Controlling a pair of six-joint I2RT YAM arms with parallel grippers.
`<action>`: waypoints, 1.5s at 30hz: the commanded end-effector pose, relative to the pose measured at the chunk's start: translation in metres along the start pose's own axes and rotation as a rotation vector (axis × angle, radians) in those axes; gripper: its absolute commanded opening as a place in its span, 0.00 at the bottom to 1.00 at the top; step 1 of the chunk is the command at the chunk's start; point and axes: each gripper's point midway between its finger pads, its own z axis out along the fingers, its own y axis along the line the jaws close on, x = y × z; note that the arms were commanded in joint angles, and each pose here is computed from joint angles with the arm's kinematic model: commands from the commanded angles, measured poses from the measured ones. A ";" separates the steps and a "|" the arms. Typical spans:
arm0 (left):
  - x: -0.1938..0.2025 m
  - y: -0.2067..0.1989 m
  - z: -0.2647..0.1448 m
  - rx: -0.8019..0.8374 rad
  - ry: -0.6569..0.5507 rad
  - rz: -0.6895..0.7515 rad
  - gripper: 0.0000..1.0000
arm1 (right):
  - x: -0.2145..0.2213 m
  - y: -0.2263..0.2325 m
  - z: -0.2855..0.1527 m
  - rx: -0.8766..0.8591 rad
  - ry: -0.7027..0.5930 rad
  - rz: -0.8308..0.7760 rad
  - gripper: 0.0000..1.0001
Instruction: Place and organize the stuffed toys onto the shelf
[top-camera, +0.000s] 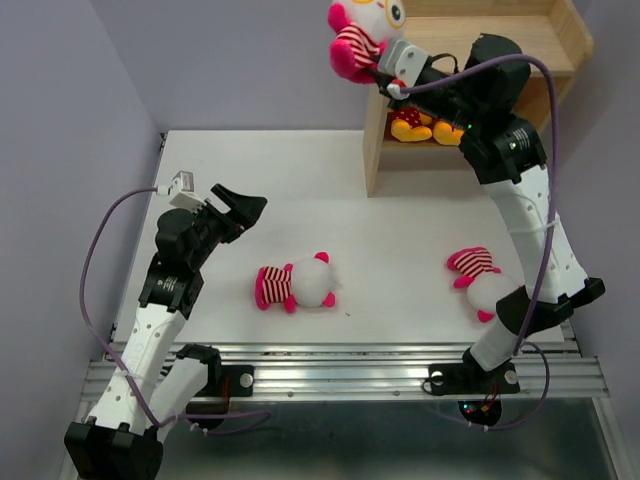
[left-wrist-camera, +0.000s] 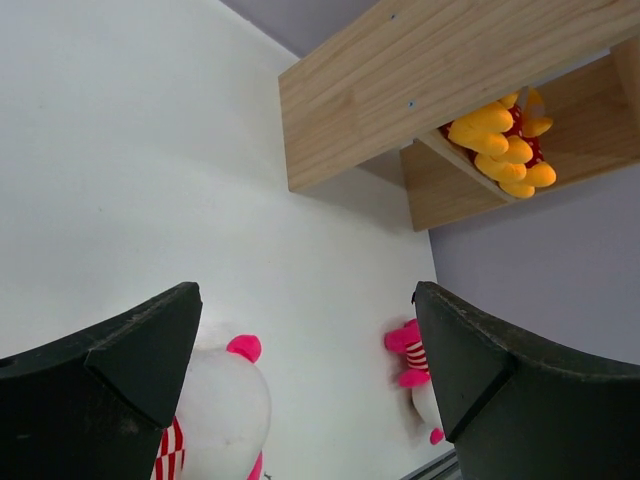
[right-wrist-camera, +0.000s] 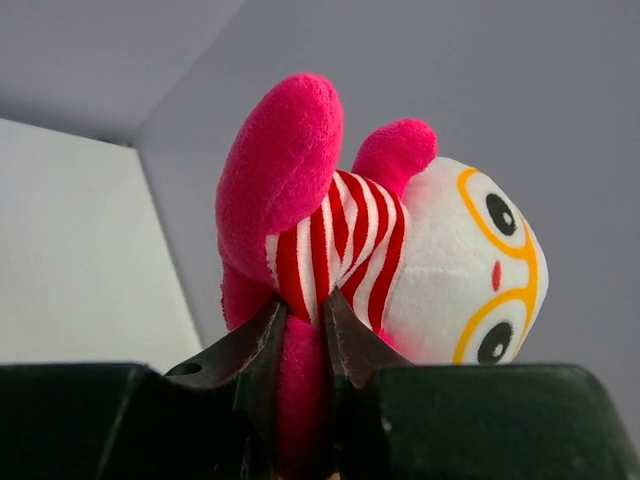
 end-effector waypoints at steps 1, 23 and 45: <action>-0.005 -0.005 -0.002 0.038 -0.029 0.022 0.99 | 0.029 -0.057 -0.005 0.119 0.002 -0.004 0.01; 0.017 0.012 0.004 0.034 0.026 0.007 0.99 | 0.133 -0.121 -0.023 0.072 -0.182 0.016 0.08; 0.018 0.012 0.004 0.032 0.034 0.001 0.99 | 0.179 -0.123 -0.030 0.090 -0.119 0.166 0.51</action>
